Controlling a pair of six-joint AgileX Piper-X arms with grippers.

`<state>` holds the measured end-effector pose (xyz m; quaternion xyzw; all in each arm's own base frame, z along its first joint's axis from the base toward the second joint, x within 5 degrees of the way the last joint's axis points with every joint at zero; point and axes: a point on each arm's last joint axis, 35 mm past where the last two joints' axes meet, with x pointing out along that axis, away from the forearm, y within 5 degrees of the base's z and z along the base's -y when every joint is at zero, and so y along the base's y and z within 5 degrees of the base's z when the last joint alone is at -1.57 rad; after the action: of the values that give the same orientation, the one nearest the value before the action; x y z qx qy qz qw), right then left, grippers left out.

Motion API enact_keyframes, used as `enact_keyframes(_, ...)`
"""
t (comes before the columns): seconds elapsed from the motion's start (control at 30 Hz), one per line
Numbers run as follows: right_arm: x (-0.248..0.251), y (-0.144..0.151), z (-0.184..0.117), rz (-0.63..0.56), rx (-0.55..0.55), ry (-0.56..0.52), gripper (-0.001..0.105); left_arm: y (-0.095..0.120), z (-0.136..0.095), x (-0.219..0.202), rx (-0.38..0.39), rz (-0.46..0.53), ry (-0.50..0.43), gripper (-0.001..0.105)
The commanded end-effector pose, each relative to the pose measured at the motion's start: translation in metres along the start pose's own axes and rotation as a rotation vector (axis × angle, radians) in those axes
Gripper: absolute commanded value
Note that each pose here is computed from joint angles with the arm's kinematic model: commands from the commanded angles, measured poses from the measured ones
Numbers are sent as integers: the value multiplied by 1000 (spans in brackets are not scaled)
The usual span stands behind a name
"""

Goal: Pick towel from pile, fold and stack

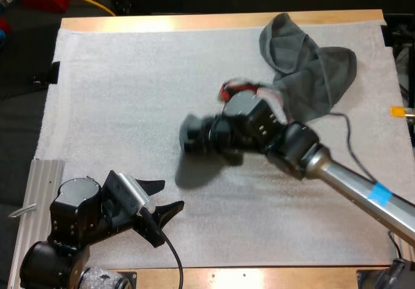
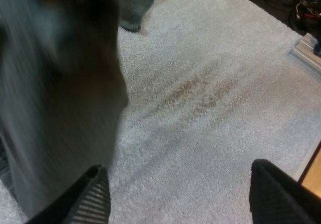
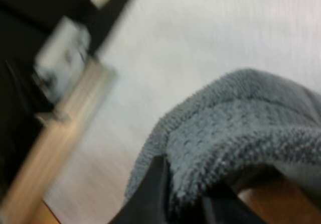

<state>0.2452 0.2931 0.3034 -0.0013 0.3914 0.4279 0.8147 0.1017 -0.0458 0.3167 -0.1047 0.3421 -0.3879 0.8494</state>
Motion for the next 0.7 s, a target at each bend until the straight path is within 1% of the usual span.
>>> enact_keyframes(0.0, 0, -4, -4, -26, 8, 9, 1, -2, 2, -1, 1, -16, -9, 58)
enact_keyframes(0.13, 9, -17, -36, -138, 21, 131, 1, -2, 2, -1, 1, -16, -9, 58)
enact_keyframes(0.17, 12, -23, -49, -180, 9, 188, 1, -2, 2, -1, 1, -16, -9, 58)
enact_keyframes(0.23, 14, -29, -63, -251, -5, 247, 1, -2, 2, -1, 1, -16, -9, 58)
enact_keyframes(0.27, 13, -36, -76, -349, -24, 301, 1, -2, 2, -1, 1, -16, -9, 58)
enact_keyframes(0.33, 12, -40, -82, -416, -44, 337, 1, -2, 2, -1, 1, -16, -9, 58)
enact_keyframes(0.37, 9, -47, -88, -507, -68, 378, 1, -2, 2, -1, 1, -16, -9, 58)
enact_keyframes(0.43, 6, -52, -89, -562, -91, 396, 1, -2, 2, -1, 1, -16, -9, 58)
enact_keyframes(0.5, 1, -61, -90, -661, -120, 416, 1, -2, 2, -1, 1, -16, -9, 58)
enact_keyframes(0.57, -3, -71, -89, -729, -121, 426, 1, -2, 2, -1, 1, -16, -9, 58)
enact_keyframes(0.6, -7, -80, -88, -766, -103, 428, 4, -2, 2, -1, 1, -16, -9, 58)
enact_keyframes(0.67, -10, -89, -86, -779, -73, 430, 12, -2, 2, -1, 1, -16, -9, 58)
